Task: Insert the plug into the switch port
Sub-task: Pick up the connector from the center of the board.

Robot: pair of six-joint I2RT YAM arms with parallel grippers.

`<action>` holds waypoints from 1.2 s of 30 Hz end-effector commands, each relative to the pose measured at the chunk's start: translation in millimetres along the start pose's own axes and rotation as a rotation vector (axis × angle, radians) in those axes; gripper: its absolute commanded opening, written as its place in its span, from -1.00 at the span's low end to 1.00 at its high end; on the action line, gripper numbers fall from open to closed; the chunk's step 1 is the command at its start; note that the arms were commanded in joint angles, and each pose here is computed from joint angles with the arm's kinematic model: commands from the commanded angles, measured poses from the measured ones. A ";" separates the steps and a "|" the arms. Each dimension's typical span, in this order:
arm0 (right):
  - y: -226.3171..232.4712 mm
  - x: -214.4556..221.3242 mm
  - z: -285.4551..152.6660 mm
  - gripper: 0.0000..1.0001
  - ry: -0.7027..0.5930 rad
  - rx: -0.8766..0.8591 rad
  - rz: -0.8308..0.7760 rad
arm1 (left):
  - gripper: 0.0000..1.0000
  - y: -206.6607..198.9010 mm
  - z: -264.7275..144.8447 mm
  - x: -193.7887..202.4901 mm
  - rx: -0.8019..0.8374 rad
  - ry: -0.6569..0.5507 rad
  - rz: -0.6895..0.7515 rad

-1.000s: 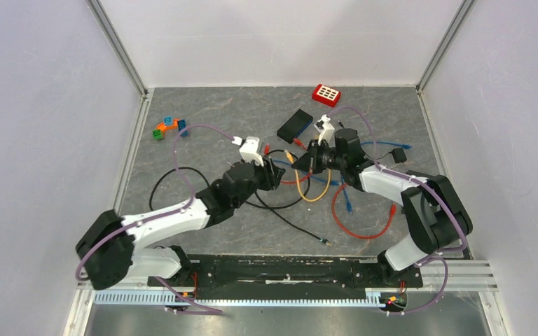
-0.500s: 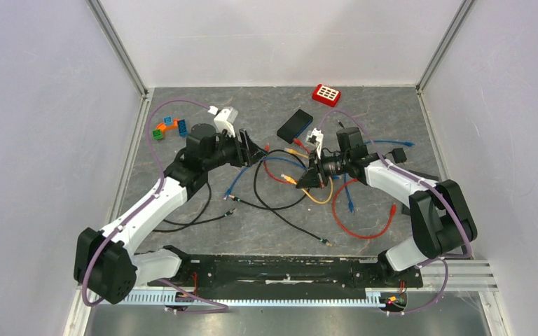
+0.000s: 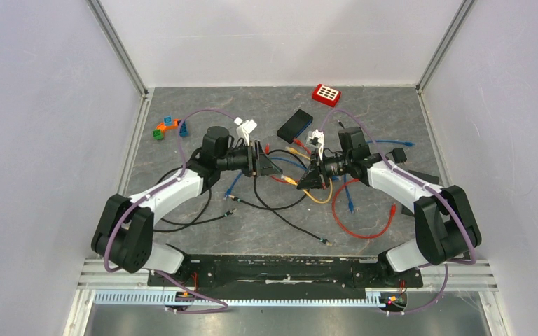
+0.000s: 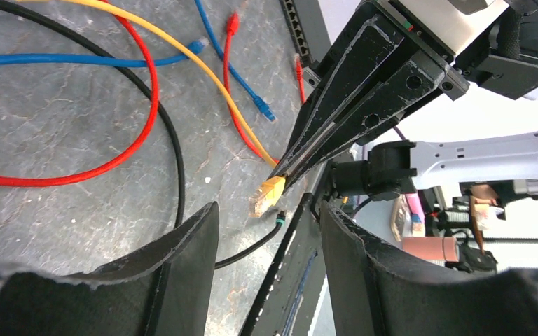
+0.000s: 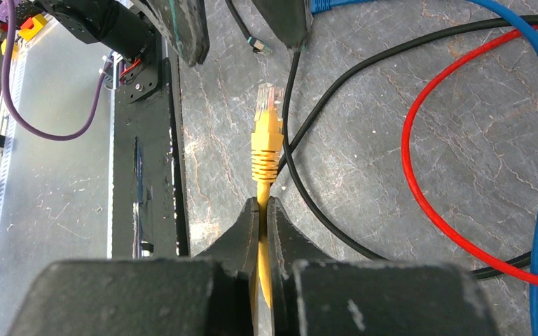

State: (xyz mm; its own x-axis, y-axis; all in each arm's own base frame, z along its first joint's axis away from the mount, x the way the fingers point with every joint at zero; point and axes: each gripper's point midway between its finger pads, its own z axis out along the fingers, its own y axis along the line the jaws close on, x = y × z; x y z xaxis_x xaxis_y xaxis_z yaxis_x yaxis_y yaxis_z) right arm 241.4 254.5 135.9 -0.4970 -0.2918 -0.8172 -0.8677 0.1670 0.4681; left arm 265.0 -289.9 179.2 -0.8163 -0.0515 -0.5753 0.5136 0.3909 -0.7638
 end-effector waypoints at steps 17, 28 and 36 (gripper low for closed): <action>6.0 -8.2 1.5 -0.86 -0.047 -0.017 -0.016 | -0.16 -7.2 31.0 17.2 0.188 0.060 -0.117; -30.2 -25.0 -5.2 -0.13 -0.067 0.274 -0.111 | -0.85 2.0 35.2 17.7 0.149 0.030 -0.267; 1.5 -44.7 0.7 0.06 -0.185 0.323 -0.549 | -0.81 1.1 33.5 15.4 0.109 -0.004 -0.318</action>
State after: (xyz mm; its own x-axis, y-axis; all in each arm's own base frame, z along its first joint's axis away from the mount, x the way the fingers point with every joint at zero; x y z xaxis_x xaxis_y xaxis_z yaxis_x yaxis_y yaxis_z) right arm 252.5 261.0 146.3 -0.2377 -0.2811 -0.9298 -0.9319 0.3361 0.1366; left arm 260.1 -318.8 144.1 -0.9438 -0.1209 -0.3076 0.2672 0.2687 -0.9254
